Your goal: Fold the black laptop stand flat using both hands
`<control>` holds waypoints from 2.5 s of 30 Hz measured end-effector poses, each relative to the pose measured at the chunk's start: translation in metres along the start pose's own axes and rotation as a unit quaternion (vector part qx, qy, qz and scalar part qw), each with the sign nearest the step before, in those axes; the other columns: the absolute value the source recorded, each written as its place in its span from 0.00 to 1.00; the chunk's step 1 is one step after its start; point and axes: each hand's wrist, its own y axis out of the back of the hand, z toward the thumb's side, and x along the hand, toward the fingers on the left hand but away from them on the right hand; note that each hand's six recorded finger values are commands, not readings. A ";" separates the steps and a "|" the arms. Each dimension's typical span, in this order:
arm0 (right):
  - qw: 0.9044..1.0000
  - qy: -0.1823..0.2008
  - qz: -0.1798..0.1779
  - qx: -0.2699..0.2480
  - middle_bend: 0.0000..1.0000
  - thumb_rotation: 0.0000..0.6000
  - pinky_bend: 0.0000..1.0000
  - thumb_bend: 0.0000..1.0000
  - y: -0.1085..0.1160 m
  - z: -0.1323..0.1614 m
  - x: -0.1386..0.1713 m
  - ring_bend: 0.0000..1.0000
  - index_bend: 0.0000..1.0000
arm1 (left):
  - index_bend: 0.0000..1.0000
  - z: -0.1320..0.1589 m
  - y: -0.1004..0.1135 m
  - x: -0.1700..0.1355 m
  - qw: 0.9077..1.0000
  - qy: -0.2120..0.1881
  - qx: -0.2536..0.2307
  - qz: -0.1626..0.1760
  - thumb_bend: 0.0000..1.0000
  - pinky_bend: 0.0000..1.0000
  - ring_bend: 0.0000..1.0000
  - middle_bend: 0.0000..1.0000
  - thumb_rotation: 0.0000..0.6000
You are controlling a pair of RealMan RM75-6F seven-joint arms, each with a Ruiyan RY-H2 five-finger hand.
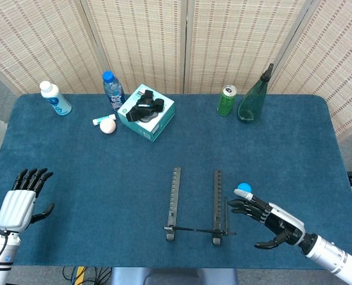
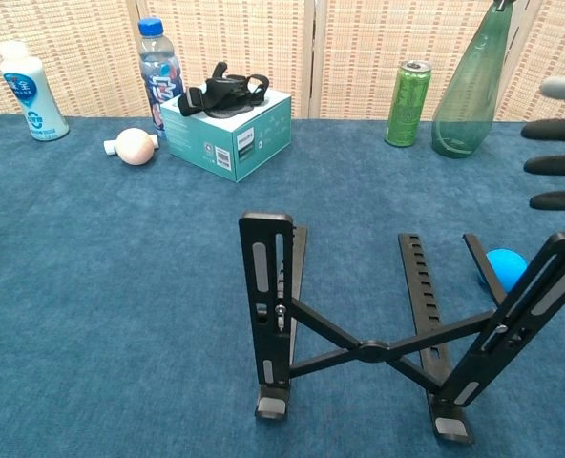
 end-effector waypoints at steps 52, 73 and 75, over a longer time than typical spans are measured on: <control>0.988 -0.121 0.054 -0.074 0.14 1.00 0.02 0.00 -0.011 -0.086 -0.036 0.08 0.00 | 0.14 0.004 -0.003 0.000 1.000 -0.006 0.002 -0.006 0.24 0.01 0.06 0.11 1.00; 0.996 -0.064 0.034 -0.046 0.13 1.00 0.02 0.00 0.004 -0.048 -0.022 0.08 0.00 | 0.14 0.011 -0.010 0.017 0.999 -0.036 -0.006 -0.029 0.24 0.01 0.06 0.11 1.00; 0.999 -0.047 0.022 -0.015 0.13 1.00 0.02 0.00 0.011 -0.030 -0.018 0.08 0.00 | 0.14 0.015 -0.014 0.022 0.998 -0.048 -0.010 -0.039 0.24 0.01 0.06 0.11 1.00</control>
